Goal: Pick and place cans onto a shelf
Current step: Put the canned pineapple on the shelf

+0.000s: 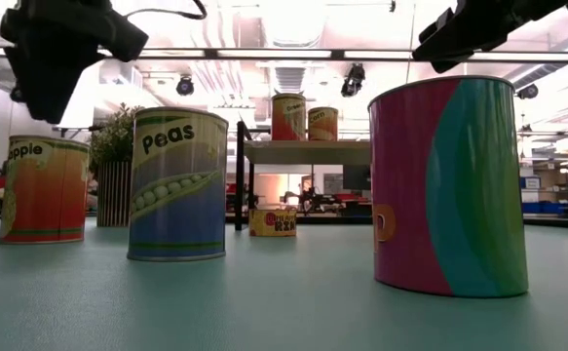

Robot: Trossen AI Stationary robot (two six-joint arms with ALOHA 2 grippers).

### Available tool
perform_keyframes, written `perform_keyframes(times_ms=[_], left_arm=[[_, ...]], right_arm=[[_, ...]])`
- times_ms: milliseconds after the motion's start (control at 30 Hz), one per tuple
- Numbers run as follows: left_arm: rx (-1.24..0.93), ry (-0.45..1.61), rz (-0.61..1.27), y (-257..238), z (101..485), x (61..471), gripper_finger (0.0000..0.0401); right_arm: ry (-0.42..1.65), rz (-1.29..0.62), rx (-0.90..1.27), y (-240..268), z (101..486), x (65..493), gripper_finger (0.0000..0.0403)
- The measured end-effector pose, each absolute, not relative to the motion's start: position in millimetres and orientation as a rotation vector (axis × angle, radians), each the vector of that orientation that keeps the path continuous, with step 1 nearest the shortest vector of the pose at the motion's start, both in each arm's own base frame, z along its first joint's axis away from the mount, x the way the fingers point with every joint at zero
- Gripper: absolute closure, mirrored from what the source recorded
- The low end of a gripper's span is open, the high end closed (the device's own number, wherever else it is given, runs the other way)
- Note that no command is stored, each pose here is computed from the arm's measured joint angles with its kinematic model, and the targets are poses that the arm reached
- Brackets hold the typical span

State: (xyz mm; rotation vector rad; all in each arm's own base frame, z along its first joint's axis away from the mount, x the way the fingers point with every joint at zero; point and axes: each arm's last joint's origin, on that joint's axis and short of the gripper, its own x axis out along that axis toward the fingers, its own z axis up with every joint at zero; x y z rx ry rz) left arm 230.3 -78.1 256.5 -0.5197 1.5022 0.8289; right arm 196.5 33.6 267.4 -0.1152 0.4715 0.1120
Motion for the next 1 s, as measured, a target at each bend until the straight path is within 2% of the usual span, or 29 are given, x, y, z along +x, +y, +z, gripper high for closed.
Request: perform_keyframes(times_ms=[233, 333, 600, 1000], left_arm=[[-0.459, 1.49, 0.727, -83.0, 254.4, 233.4, 0.0004], [-0.451, 1.48, 0.688, -85.0, 253.7, 235.8, 0.001], [-0.458, 1.48, 0.742, -81.0, 246.5, 234.0, 0.0027], [-0.491, 1.423, 0.707, -77.1, 226.8, 223.8, 0.0029]], right_arm=[[0.472, 0.112, -0.114, 33.6, 267.3, 196.5, 0.039], [0.472, 0.112, -0.114, 33.6, 267.3, 196.5, 0.039], [0.472, 0.112, -0.115, 33.6, 267.3, 196.5, 0.039], [0.472, 0.112, -0.114, 33.6, 267.2, 196.5, 0.039]])
